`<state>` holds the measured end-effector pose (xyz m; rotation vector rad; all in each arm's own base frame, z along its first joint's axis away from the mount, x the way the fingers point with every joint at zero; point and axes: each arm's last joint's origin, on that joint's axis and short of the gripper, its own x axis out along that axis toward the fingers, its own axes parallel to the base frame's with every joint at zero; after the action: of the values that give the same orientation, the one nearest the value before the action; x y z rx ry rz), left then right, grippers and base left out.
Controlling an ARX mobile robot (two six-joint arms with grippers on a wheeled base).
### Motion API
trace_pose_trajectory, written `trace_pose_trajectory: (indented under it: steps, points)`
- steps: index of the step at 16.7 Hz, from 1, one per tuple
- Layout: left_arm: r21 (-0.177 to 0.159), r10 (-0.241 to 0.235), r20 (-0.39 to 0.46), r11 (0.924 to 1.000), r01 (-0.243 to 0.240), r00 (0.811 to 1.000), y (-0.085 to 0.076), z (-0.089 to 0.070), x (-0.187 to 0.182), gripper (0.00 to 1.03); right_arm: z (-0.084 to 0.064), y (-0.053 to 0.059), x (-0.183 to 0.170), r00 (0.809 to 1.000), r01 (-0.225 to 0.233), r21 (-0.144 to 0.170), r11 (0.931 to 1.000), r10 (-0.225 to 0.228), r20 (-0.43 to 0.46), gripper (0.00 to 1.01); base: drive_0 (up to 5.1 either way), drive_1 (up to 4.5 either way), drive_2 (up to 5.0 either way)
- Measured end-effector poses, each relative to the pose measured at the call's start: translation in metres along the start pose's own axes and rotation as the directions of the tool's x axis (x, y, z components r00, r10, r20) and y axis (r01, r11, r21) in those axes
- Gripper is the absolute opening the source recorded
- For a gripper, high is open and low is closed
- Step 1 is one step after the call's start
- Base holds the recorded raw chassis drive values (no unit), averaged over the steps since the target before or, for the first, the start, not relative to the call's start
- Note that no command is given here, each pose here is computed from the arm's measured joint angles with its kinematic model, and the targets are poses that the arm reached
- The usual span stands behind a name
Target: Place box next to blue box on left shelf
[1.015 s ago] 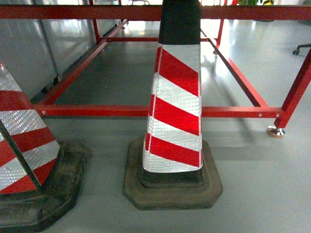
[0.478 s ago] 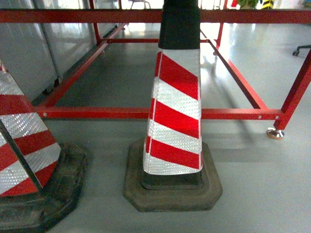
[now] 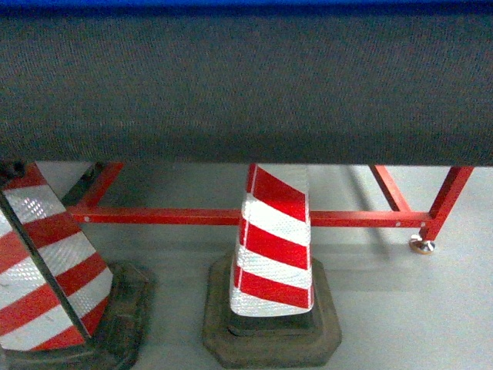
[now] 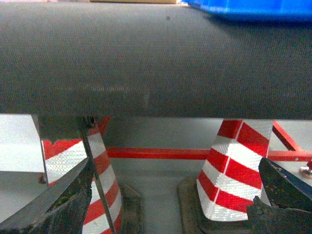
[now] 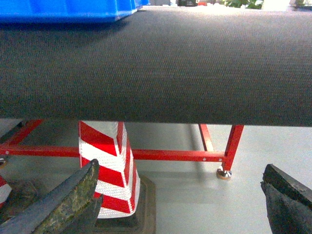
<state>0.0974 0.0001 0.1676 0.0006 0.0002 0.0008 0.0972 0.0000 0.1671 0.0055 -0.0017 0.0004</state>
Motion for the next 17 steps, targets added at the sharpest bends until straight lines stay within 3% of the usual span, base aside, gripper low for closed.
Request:
trace_pose_trajectory:
  steps: [17]
  points:
    - [0.0, 0.0, 0.0, 1.0, 0.0, 1.0, 0.0, 0.0, 0.0, 0.98, 0.0002, 0.0, 0.0, 1.0, 0.0, 0.0, 1.0, 0.0, 0.002, 0.98, 0.0, 0.0, 0.0]
